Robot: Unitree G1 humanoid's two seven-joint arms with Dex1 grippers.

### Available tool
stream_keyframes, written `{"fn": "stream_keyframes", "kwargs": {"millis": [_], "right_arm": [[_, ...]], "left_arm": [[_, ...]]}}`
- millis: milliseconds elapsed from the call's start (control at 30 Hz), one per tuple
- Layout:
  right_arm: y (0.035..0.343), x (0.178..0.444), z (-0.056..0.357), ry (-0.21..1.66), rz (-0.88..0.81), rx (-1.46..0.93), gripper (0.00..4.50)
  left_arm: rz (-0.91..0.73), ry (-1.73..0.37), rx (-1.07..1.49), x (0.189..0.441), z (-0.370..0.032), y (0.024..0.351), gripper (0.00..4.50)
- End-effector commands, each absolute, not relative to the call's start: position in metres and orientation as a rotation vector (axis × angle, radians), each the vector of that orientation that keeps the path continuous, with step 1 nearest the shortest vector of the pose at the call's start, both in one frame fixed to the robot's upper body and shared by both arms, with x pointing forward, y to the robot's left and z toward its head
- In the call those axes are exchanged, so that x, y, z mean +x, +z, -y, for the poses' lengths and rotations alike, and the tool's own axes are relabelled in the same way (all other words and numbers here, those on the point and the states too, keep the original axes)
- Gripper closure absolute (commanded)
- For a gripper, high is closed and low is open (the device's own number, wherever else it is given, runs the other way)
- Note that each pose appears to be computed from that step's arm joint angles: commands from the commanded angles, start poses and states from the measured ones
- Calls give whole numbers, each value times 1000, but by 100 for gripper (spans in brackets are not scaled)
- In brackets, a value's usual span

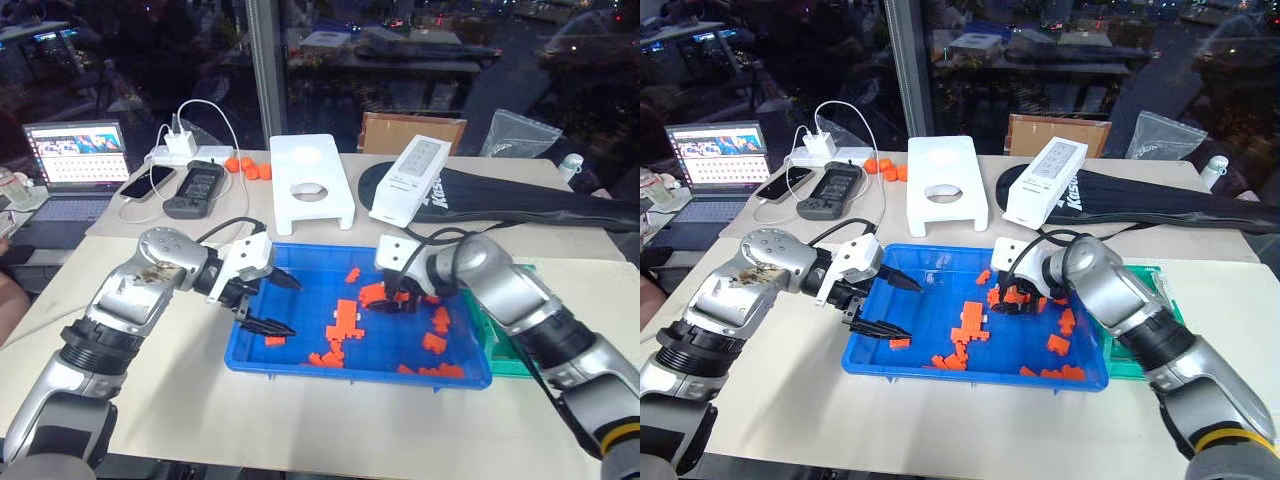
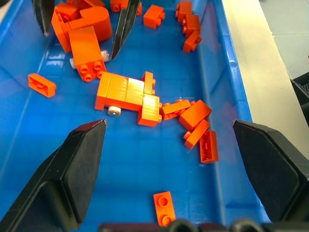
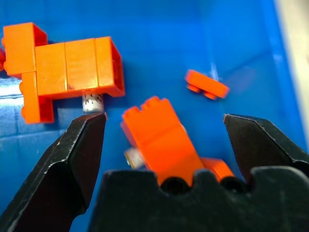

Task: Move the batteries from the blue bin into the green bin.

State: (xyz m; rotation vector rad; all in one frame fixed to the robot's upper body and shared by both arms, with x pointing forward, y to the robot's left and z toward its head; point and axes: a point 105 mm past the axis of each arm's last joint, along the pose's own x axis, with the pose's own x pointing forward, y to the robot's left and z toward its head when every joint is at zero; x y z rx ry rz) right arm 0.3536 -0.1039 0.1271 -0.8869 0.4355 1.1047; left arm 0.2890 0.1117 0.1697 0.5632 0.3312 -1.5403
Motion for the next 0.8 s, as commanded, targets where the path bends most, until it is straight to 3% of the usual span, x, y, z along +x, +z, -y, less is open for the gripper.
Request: {"fn": "stream_keyframes", "kwargs": {"millis": [33, 133, 233, 500, 800], "right_arm": [[133, 357, 101, 1145, -418, -904, 105], [135, 359, 101, 1139, -427, -885, 205], [158, 360, 100, 1131, -381, -848, 300], [213, 346, 124, 1063, -344, -795, 303], [195, 366, 170, 814, -427, -878, 303]], "left_arm": [[-289, -1524, 588, 287, -113, 181, 0], [-289, -1520, 587, 287, -113, 181, 0], [-287, -1516, 587, 287, -113, 179, 0], [-279, -1535, 586, 288, -108, 178, 0], [-261, -1561, 603, 290, -101, 176, 0]]}}
